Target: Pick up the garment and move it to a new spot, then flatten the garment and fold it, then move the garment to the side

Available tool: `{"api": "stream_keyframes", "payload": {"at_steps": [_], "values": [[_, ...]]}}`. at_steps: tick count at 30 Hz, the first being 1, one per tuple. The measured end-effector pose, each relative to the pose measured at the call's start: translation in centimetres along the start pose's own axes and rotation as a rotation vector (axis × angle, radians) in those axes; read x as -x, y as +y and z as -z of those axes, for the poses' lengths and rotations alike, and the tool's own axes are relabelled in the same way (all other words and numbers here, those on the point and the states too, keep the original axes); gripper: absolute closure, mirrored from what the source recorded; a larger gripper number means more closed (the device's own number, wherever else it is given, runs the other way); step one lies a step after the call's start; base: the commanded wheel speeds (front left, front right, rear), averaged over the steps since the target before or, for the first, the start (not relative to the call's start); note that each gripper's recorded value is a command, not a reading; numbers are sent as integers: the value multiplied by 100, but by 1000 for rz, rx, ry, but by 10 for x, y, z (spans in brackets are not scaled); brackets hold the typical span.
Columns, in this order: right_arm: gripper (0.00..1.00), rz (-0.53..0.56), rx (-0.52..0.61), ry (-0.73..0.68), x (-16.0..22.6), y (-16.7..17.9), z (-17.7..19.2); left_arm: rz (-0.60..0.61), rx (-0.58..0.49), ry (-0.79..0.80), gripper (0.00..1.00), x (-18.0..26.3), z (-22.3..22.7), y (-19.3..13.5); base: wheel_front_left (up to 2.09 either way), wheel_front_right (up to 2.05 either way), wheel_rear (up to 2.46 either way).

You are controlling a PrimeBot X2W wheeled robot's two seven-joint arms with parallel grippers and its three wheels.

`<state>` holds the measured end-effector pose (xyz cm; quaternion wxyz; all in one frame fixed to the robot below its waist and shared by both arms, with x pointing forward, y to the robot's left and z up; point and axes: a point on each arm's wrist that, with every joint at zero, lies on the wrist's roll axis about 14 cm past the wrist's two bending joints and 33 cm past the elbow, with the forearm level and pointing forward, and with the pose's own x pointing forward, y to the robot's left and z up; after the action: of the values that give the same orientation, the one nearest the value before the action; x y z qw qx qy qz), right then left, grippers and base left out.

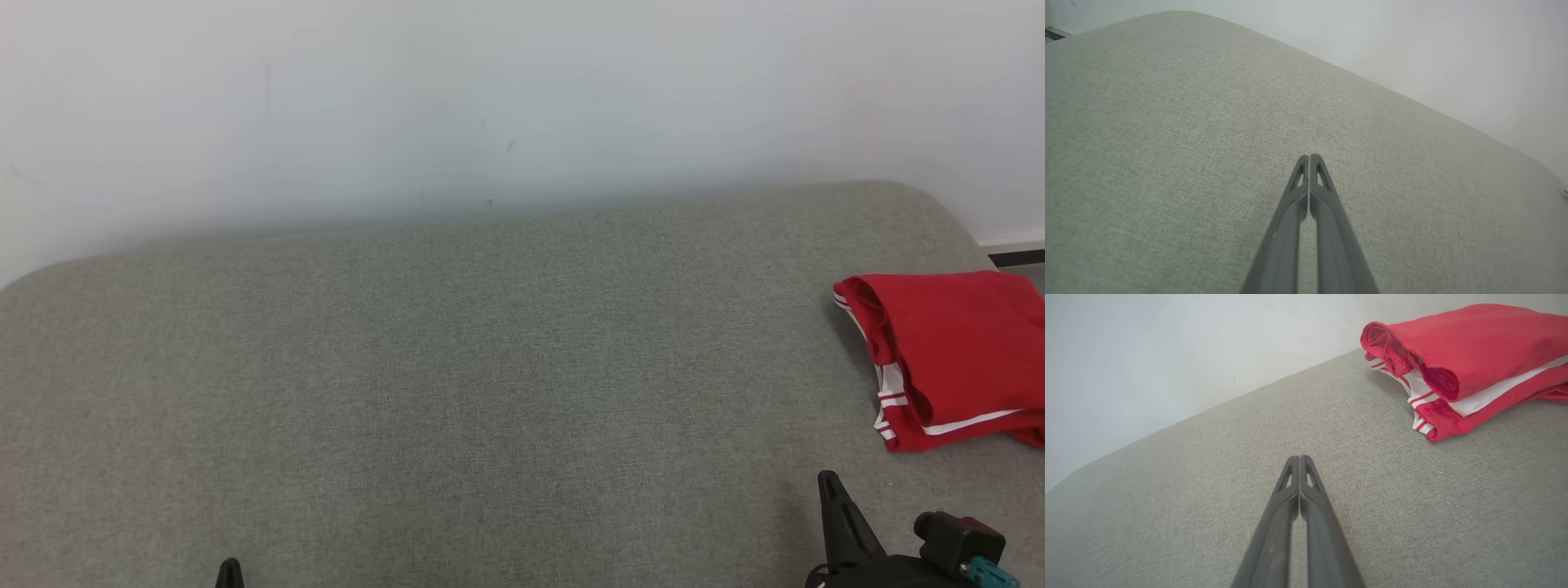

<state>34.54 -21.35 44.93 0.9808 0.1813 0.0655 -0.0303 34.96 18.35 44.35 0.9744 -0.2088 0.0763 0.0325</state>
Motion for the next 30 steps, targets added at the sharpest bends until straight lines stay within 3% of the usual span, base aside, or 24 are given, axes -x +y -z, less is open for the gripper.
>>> {"api": "stream_keyframes", "payload": {"at_steps": [30], "values": [[100, 21, -448, -29, -11, 3, -17, -2, 427, -2, 100, -14, -16, -3, 0, 0, 0]]}}
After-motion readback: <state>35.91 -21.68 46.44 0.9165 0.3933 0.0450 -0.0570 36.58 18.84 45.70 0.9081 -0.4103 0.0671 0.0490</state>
